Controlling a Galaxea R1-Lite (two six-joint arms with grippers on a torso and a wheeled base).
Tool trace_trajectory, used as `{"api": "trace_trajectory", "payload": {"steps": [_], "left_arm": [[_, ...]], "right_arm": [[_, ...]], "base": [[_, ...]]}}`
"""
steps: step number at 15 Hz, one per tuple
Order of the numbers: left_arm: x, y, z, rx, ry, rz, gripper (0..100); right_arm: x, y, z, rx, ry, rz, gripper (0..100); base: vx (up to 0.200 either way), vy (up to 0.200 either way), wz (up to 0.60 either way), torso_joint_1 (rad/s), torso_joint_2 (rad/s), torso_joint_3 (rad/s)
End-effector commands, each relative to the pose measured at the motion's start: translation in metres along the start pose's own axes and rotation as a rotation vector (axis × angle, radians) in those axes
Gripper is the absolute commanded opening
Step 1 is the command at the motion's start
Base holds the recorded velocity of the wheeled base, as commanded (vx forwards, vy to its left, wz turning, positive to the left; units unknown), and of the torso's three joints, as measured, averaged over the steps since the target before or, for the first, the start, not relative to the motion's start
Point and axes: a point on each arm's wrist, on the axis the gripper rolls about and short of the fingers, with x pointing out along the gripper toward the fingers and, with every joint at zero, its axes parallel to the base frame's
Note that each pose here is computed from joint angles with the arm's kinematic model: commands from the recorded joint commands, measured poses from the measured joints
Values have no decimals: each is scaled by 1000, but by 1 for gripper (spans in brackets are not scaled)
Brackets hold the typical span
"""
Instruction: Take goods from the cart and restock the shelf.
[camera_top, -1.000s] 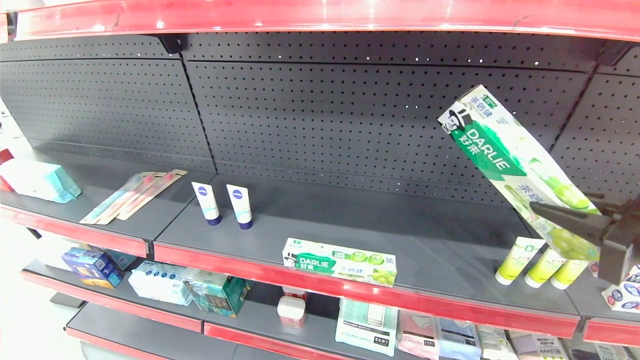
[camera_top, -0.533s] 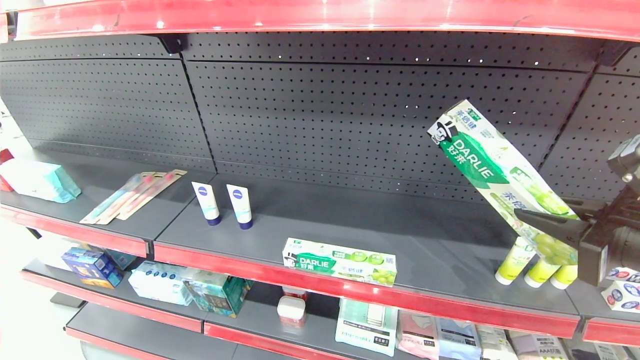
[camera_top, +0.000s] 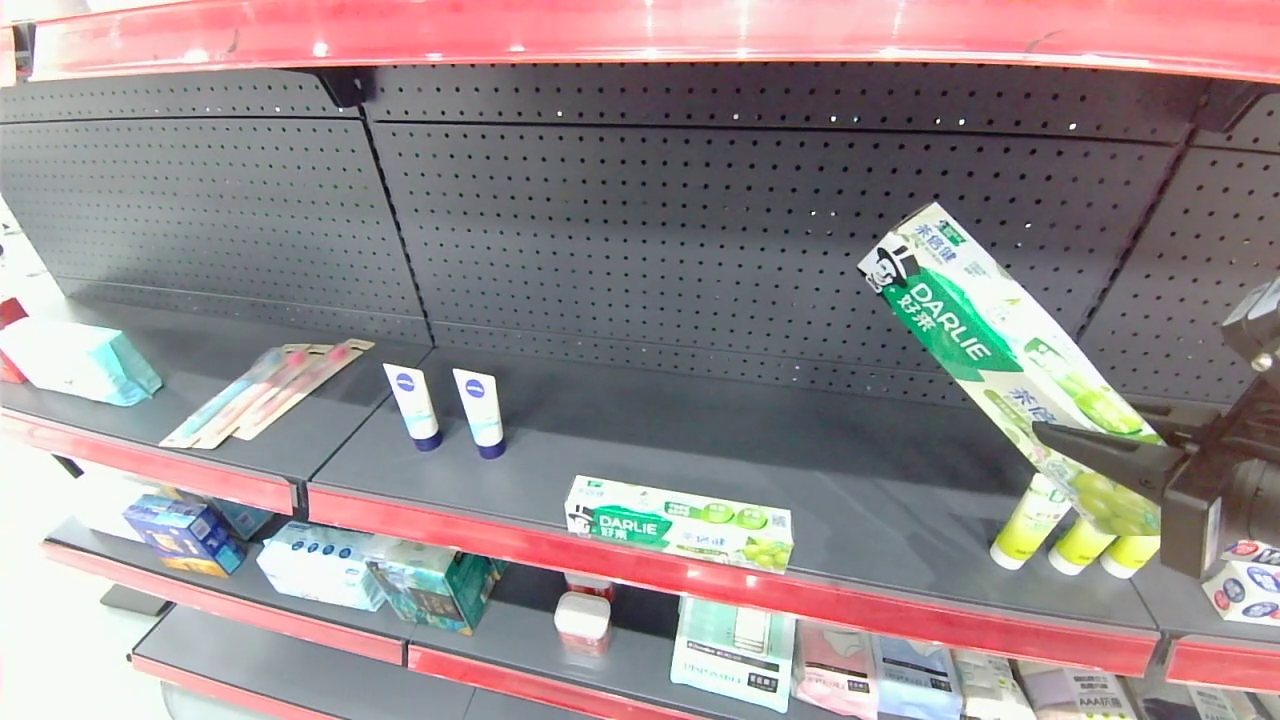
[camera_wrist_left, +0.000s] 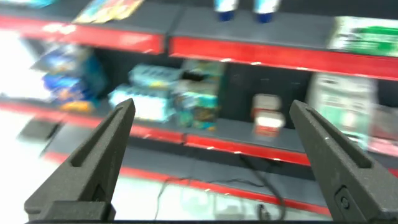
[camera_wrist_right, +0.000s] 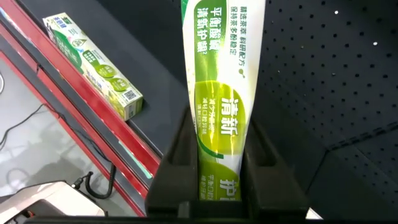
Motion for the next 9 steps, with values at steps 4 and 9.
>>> {"api": "trace_trajectory", "payload": {"steps": [4, 9], "left_arm": [[7, -1, 0, -48, 1, 42, 100], [2, -3, -3, 47, -67, -520, 100]], "right_arm": [[0, 1, -2, 1, 7, 2, 0], [-2, 3, -7, 12, 16, 4, 0]], "base": [[0, 0, 0, 0, 0, 0], [0, 0, 0, 0, 0, 0]]}}
